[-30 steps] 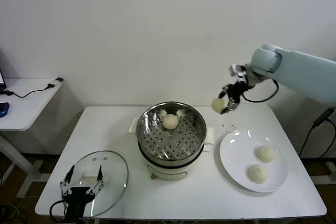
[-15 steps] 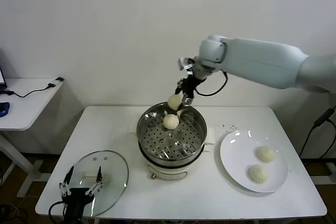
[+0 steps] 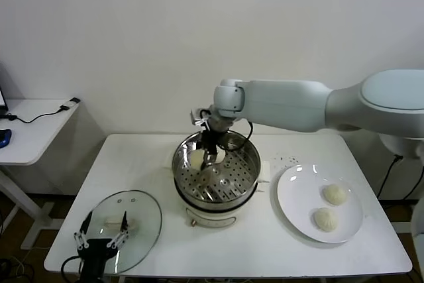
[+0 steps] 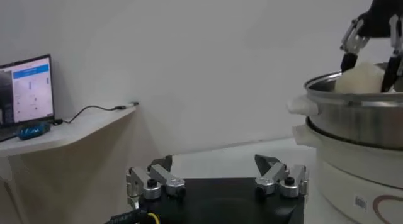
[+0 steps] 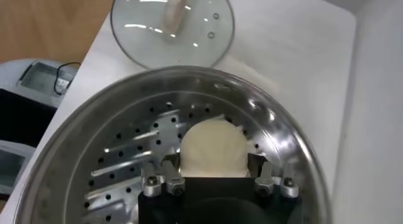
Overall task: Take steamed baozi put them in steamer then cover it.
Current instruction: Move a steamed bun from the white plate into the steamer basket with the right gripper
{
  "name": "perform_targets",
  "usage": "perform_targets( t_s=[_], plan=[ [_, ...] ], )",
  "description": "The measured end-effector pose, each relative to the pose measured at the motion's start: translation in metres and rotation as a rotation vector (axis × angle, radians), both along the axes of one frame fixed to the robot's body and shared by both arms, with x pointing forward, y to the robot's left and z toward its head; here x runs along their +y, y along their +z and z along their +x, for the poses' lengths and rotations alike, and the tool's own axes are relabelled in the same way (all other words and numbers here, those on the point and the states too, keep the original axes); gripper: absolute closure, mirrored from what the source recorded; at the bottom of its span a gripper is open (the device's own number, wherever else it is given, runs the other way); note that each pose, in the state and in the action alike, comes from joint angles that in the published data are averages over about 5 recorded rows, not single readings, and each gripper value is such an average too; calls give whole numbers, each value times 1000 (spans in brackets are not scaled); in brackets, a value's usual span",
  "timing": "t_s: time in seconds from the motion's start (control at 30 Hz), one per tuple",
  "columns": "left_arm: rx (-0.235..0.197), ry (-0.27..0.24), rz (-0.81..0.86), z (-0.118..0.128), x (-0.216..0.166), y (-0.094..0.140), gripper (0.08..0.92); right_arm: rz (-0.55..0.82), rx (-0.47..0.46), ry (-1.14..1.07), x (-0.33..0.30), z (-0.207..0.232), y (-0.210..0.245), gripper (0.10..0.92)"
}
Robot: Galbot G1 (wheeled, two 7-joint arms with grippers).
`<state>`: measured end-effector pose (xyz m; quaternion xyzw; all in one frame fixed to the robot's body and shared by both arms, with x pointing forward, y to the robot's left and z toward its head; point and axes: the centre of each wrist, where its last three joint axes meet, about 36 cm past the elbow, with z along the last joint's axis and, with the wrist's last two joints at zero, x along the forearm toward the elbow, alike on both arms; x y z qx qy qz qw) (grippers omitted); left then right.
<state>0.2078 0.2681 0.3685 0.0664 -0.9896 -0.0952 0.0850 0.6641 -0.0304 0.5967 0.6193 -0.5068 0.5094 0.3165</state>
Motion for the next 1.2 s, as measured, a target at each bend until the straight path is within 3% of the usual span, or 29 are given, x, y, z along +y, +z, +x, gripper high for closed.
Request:
perform_targets(
  t_s=[0.2,0.4,0.7,1.2],
  plan=[
    [1,4,0,-1,1,0,177,-7,11,1,3,-5,-16,329],
    [4,6,-1,-2,2,-2,177,-8,14,-2,3,-7,-21,231],
    [3,6,-4,-1,0,-2,177,21,16,-1,-14,-5,2,200],
    [-4,5,-8,3,-3,6,177,45,12,-68,-164,-17,66,200]
  ],
)
